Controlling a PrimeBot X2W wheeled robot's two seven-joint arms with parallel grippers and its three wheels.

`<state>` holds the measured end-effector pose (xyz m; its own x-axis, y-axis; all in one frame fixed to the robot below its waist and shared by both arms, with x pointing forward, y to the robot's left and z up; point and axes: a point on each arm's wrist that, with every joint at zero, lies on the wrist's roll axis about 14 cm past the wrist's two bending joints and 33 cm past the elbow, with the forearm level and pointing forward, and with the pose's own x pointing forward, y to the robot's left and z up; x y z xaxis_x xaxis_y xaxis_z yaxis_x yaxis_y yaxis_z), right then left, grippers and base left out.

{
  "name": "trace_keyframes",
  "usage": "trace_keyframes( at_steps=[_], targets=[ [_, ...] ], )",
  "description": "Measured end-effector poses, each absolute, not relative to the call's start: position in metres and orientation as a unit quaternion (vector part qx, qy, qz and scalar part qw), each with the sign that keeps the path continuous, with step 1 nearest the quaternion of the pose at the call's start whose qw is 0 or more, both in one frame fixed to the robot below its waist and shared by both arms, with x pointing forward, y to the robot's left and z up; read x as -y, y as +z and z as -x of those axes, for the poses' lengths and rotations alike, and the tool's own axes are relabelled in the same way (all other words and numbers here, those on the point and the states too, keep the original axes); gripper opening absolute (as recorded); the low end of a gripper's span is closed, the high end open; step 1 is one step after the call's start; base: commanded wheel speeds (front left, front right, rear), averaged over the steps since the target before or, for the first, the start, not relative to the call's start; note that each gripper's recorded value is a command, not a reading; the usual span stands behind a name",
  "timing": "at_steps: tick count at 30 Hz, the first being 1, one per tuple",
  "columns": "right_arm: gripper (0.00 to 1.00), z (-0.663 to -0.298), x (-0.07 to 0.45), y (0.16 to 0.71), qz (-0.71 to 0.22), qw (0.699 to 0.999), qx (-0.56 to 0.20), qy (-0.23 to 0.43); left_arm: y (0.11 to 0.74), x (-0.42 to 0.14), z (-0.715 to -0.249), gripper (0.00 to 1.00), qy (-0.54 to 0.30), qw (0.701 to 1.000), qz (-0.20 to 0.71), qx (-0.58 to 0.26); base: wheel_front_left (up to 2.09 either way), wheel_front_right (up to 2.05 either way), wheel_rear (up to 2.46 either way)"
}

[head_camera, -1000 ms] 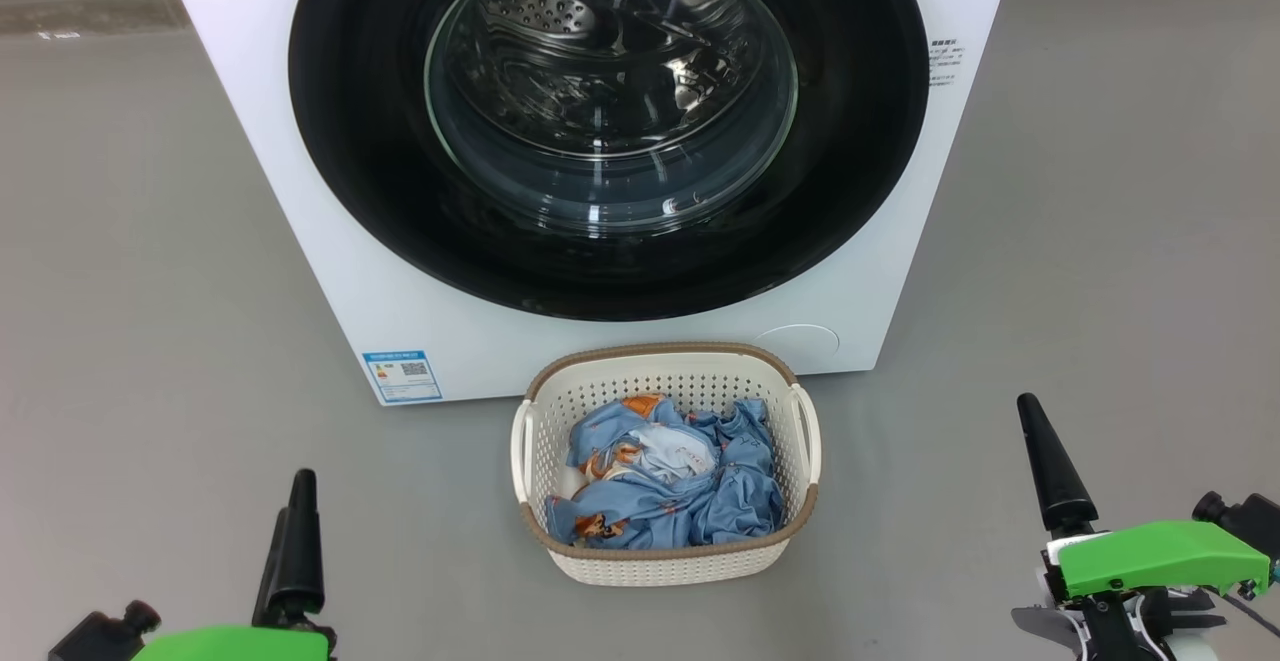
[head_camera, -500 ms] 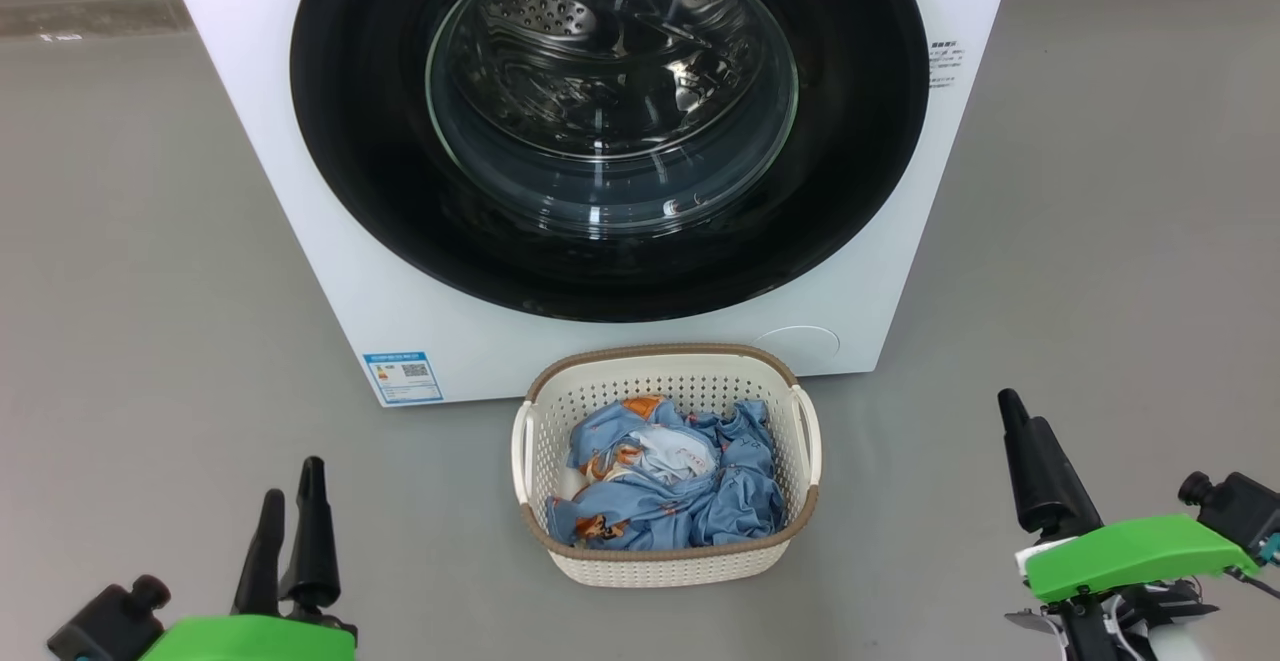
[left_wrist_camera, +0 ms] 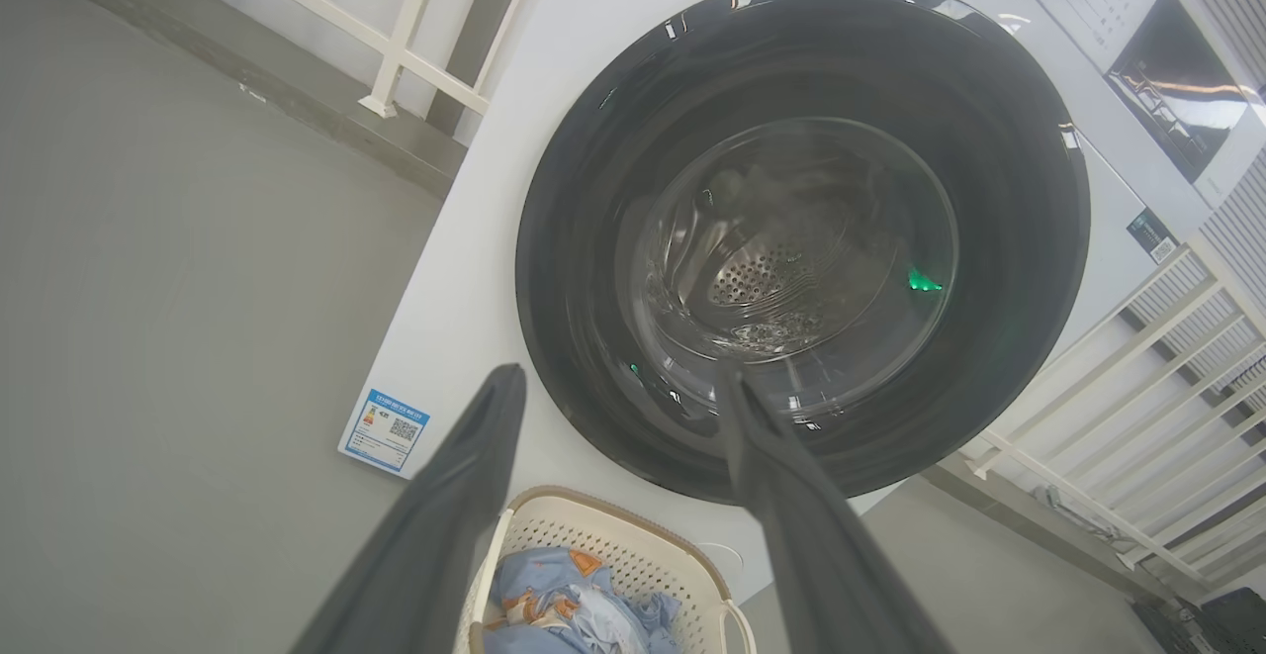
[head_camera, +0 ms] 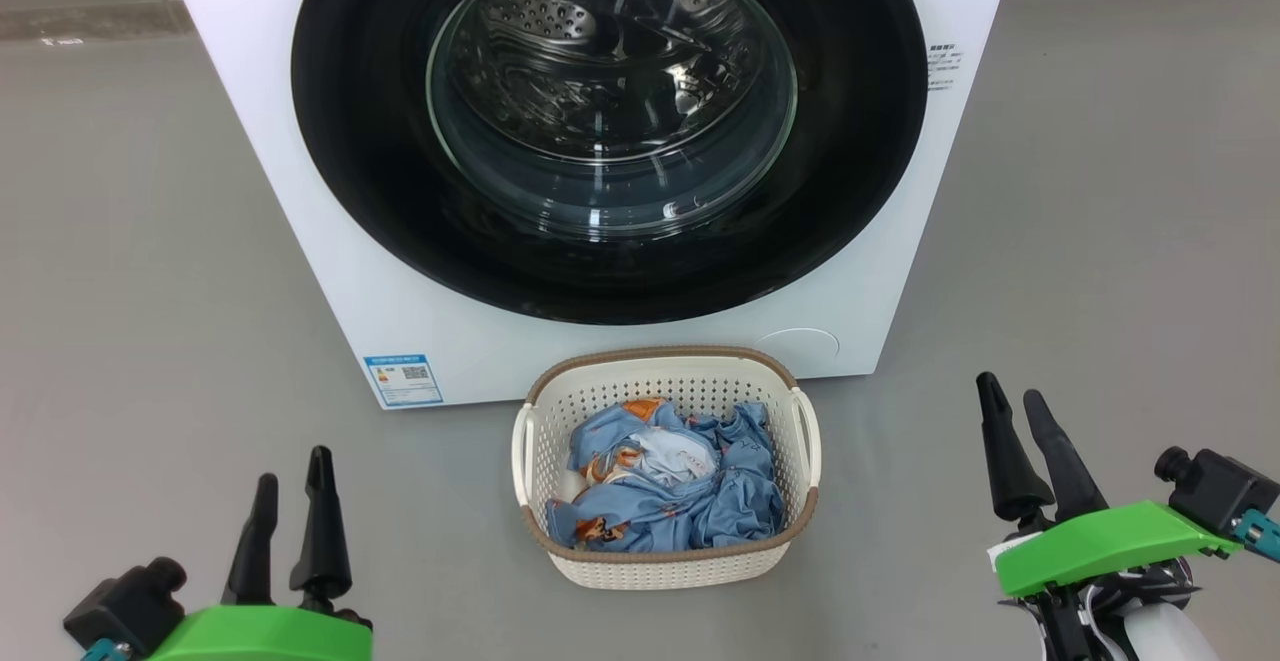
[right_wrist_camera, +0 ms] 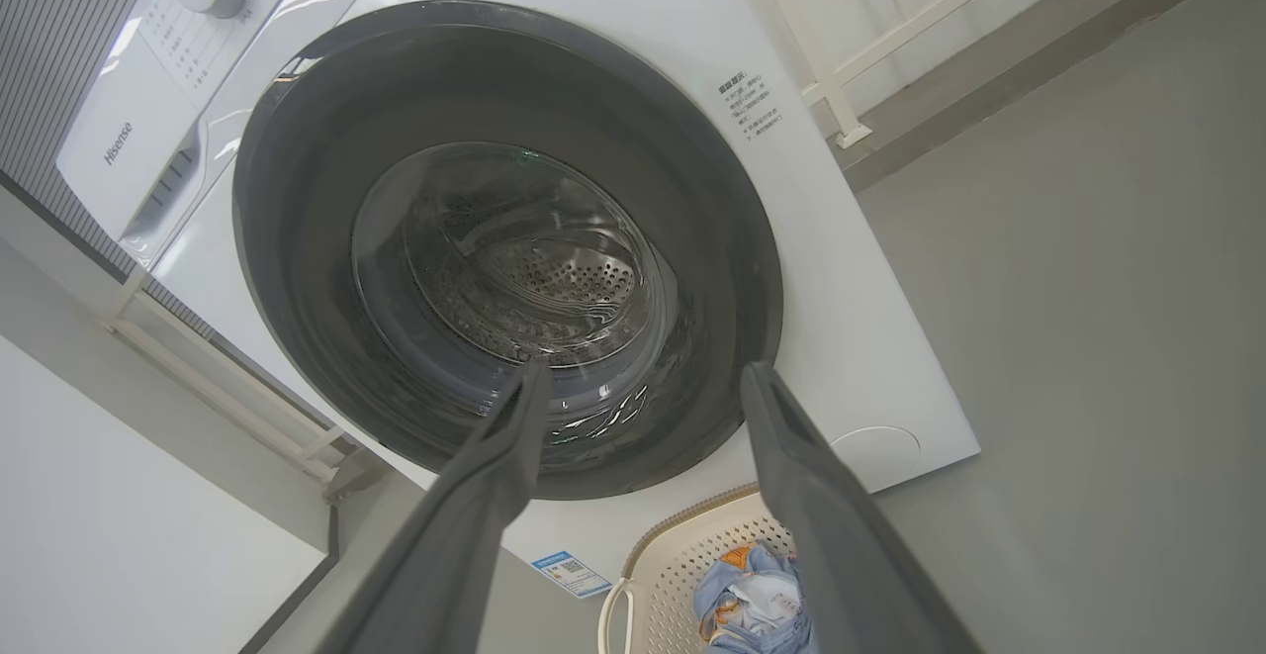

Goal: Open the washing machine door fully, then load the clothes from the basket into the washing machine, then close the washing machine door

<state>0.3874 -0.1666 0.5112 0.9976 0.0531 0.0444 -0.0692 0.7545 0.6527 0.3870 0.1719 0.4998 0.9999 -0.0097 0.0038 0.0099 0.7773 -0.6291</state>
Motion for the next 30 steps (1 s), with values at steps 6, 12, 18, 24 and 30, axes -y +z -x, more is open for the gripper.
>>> trace_keyframes(
  at_steps=[6,12,18,24,30],
  targets=[
    [1.0,-0.391,0.161,0.515,-0.318,0.947,0.018,0.046,0.502,-0.173,-0.387,1.0,-0.004,0.953,0.302,0.008,0.0,0.0,0.0],
    [1.0,-0.391,0.157,0.518,-0.286,0.956,0.023,0.056,0.506,-0.173,-0.388,1.0,-0.006,0.963,0.27,0.016,0.0,0.0,0.0],
    [1.0,-0.393,0.153,0.522,-0.268,0.961,0.032,0.065,0.51,-0.172,-0.389,1.0,-0.01,0.968,0.248,0.026,0.0,0.0,0.0],
    [1.0,-0.392,0.148,0.521,-0.238,0.968,0.034,0.073,0.511,-0.17,-0.389,1.0,-0.012,0.976,0.213,0.031,0.0,0.0,0.0],
    [1.0,-0.394,0.145,0.525,-0.207,0.974,0.042,0.082,0.513,-0.168,-0.389,1.0,-0.017,0.982,0.182,0.037,0.0,0.0,0.0]
  ],
)
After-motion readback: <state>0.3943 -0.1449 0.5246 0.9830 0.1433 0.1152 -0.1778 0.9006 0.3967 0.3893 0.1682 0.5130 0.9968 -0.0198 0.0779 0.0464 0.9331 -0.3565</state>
